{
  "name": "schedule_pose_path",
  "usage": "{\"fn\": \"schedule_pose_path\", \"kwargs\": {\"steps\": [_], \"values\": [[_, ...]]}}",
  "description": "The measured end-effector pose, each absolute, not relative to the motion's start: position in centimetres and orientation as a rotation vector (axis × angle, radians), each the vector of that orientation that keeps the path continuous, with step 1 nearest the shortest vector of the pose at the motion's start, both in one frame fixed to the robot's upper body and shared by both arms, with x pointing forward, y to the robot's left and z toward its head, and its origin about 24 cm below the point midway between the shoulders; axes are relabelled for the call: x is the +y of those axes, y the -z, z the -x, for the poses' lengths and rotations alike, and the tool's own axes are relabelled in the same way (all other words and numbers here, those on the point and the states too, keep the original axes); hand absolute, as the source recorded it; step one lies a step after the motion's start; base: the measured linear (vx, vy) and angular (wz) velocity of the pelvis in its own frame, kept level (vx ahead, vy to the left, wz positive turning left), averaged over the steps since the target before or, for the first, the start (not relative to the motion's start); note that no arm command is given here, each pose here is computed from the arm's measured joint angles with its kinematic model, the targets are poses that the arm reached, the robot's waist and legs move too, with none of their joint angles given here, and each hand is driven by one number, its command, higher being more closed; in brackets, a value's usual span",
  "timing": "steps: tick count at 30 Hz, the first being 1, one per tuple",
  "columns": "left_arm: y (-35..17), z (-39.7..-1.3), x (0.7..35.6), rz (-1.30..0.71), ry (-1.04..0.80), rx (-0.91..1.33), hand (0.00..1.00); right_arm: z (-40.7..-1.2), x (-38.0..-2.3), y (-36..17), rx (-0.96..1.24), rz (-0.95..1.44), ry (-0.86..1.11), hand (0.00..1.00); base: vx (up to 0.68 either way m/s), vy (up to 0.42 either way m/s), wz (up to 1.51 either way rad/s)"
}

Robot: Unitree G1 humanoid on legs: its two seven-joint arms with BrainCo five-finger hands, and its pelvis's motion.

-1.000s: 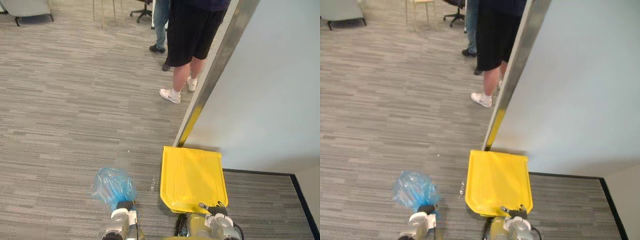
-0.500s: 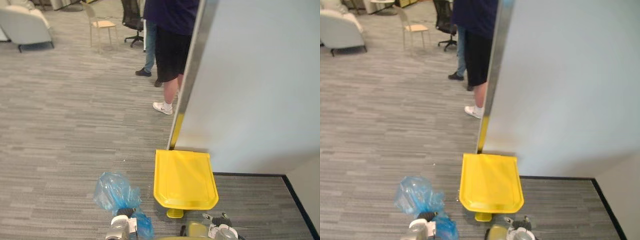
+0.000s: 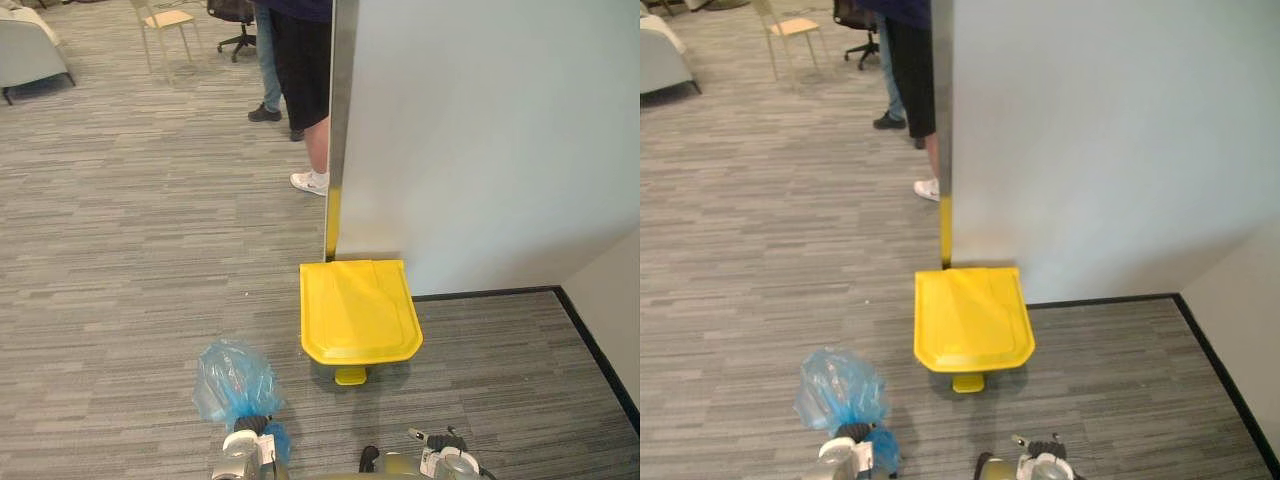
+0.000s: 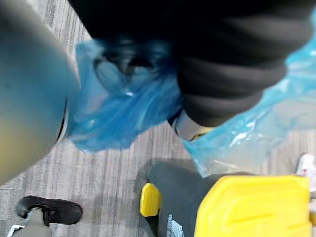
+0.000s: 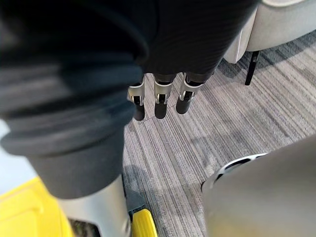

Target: Gather rubbish on tea table into small bin, then transfer packed bag to large trash can.

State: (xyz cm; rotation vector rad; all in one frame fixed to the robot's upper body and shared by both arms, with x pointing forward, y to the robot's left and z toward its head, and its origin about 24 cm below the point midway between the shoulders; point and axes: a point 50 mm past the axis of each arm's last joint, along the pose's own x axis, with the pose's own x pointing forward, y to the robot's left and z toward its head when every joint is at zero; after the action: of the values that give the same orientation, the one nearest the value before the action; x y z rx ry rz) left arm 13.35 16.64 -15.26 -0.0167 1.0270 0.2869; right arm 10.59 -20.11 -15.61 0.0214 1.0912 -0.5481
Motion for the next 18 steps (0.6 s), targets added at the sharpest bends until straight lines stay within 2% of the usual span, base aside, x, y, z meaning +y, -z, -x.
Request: {"fn": "schedule_pose_path", "kwargs": {"steps": [5, 18], "values": [[15.5, -12.3, 18.5, -0.06, -0.285, 1.054, 1.0, -9.7, -19.7, 15.9, 1.119, -0.059, 0.572, 0.0, 0.01, 0.146, -0.05], [15.7, -11.3, 18.9, -0.034, -0.328, 1.077, 1.0, -9.8, -20.0, 15.9, 1.122, -0.052, 0.564, 0.0, 0.04, 0.029, -0.07]]}}
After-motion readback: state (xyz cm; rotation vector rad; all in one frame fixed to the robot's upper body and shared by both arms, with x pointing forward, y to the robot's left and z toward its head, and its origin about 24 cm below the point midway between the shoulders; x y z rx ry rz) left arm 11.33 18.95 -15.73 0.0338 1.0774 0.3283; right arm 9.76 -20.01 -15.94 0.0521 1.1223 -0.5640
